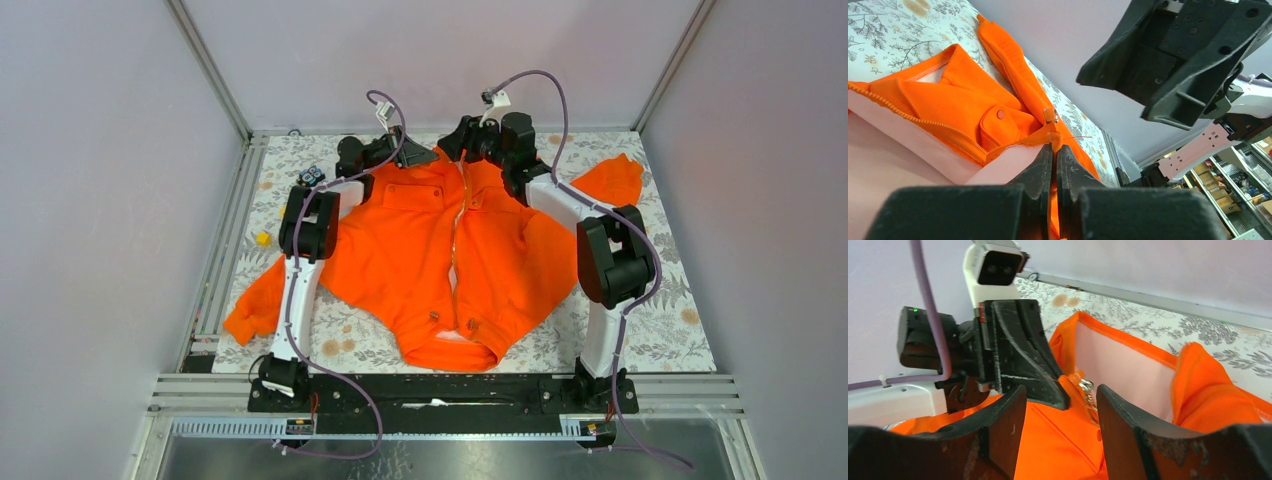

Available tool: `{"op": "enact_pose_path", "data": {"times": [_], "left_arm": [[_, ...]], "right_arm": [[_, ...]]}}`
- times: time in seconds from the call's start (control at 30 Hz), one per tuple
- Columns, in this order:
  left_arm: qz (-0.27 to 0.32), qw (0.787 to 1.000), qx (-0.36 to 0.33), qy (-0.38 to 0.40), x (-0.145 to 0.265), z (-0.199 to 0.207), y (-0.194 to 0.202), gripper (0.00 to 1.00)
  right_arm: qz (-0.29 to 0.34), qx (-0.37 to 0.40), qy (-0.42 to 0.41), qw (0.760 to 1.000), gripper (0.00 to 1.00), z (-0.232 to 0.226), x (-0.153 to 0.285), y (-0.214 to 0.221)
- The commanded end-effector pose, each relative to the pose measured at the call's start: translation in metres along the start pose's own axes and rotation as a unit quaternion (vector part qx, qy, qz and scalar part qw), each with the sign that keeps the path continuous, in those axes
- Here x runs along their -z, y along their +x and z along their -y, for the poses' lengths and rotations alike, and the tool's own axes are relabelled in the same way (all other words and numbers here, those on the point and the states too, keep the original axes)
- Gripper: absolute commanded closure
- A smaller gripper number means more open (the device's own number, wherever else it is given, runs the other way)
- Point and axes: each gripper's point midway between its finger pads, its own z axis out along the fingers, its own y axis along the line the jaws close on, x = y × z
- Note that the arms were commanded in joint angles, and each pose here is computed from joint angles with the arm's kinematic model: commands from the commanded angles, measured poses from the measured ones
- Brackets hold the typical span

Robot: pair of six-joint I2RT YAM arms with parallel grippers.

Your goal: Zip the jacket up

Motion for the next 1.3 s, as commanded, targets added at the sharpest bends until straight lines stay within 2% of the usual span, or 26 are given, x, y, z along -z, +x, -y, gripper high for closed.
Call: {"op": "enact_pose_path", "data": {"times": [0.0, 0.1, 0.27, 0.4, 0.53, 0.67, 0.73, 0.83, 0.93, 1.03, 1.13, 1.27], "left_arm": [[0.005, 0.997, -0.069, 0.035, 0.000, 0.035, -0.020, 1.00], [-0.006, 0.997, -0.077, 0.031, 0.002, 0.034, -0.016, 1.00], [0.002, 0.998, -0.064, 0.004, 0.010, 0.024, -0.021, 1.00], [0.005, 0.998, -0.045, -0.040, 0.023, 0.008, -0.021, 1.00], [0.008, 0.996, -0.037, -0.078, 0.031, -0.005, -0.022, 1.00], [0.007, 0.997, -0.028, -0.078, 0.031, -0.011, -0.021, 1.00], [0.008, 0.997, -0.023, -0.077, 0.031, -0.014, -0.020, 1.00], [0.010, 0.997, -0.021, -0.075, 0.030, -0.015, -0.020, 1.00], [0.010, 0.997, -0.022, -0.074, 0.030, -0.015, -0.020, 1.00], [0.009, 0.997, -0.021, -0.076, 0.030, -0.018, -0.019, 1.00], [0.008, 0.997, -0.020, -0.076, 0.030, -0.019, -0.019, 1.00], [0.008, 0.997, -0.020, -0.078, 0.029, -0.019, -0.019, 1.00]], "right_arm": [[0.034, -0.005, 0.051, 0.998, 0.39, 0.008, 0.013, -0.031], [0.031, -0.047, 0.075, 0.996, 0.39, 0.044, 0.019, -0.030], [0.016, -0.101, 0.128, 0.986, 0.49, 0.107, 0.016, -0.016], [-0.029, -0.106, 0.164, 0.980, 0.56, 0.138, -0.002, 0.009], [-0.041, -0.108, 0.132, 0.985, 0.58, 0.140, -0.022, 0.025], [-0.054, -0.079, 0.111, 0.989, 0.55, 0.134, -0.036, 0.042], [-0.069, -0.058, 0.117, 0.989, 0.52, 0.139, -0.045, 0.057], [-0.087, -0.047, 0.120, 0.988, 0.54, 0.147, -0.057, 0.068], [-0.077, -0.073, 0.141, 0.984, 0.61, 0.156, -0.071, 0.058], [-0.066, -0.113, 0.144, 0.981, 0.63, 0.160, -0.086, 0.063], [-0.072, -0.127, 0.148, 0.978, 0.60, 0.160, -0.098, 0.068], [-0.098, -0.093, 0.191, 0.972, 0.56, 0.164, -0.102, 0.085]]}}
